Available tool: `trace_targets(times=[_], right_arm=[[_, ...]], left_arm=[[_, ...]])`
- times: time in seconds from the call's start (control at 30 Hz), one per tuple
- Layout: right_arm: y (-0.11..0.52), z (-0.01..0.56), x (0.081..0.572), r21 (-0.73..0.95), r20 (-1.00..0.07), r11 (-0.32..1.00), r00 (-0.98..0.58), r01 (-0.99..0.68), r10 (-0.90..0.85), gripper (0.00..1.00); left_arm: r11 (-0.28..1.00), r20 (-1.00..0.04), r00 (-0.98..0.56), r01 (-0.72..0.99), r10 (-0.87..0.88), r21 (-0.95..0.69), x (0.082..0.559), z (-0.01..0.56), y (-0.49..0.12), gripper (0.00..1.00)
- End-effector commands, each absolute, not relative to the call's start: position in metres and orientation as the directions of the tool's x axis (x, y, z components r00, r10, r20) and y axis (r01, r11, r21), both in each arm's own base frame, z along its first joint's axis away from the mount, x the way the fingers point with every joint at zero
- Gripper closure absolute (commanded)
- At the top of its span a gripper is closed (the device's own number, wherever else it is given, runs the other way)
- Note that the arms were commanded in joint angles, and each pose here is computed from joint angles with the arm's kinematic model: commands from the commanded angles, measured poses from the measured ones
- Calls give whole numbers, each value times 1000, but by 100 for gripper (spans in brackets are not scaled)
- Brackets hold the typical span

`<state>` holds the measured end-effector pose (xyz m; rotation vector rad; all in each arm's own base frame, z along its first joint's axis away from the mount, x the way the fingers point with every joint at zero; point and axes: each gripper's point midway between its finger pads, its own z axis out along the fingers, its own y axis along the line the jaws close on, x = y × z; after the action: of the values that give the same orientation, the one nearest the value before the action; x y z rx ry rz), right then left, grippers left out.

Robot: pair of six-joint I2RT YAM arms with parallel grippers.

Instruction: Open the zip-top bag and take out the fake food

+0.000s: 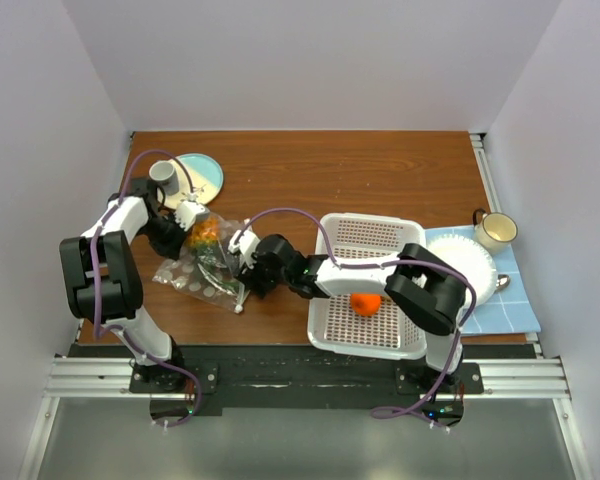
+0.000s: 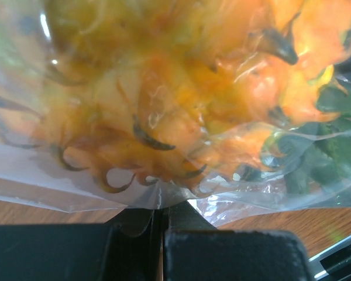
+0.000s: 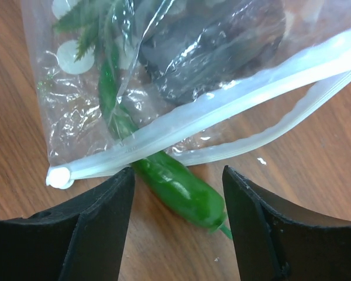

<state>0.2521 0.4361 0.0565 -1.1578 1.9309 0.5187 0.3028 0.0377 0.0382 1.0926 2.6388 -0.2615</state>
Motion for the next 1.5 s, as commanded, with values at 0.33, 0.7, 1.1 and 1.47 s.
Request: trace_targets(times=[0.33, 0.7, 1.1, 1.47], right_arm=[[424, 34, 250, -60, -767, 515, -290, -855, -572, 43], [411, 102, 266, 16, -821, 628, -368, -778, -436, 100], [319, 140, 246, -80, -667, 755, -528, -650, -525, 100], [192, 153, 262, -273, -753, 957, -597, -100, -278, 100]], left_arm=[[698, -347, -663, 716, 663, -33, 309, 48, 36, 100], [728, -505, -619, 685, 601, 26, 349, 113, 25, 100], [750, -597, -586, 660, 548, 41, 365, 135, 14, 100], [685, -592, -519, 725, 617, 78, 363, 151, -26, 100]])
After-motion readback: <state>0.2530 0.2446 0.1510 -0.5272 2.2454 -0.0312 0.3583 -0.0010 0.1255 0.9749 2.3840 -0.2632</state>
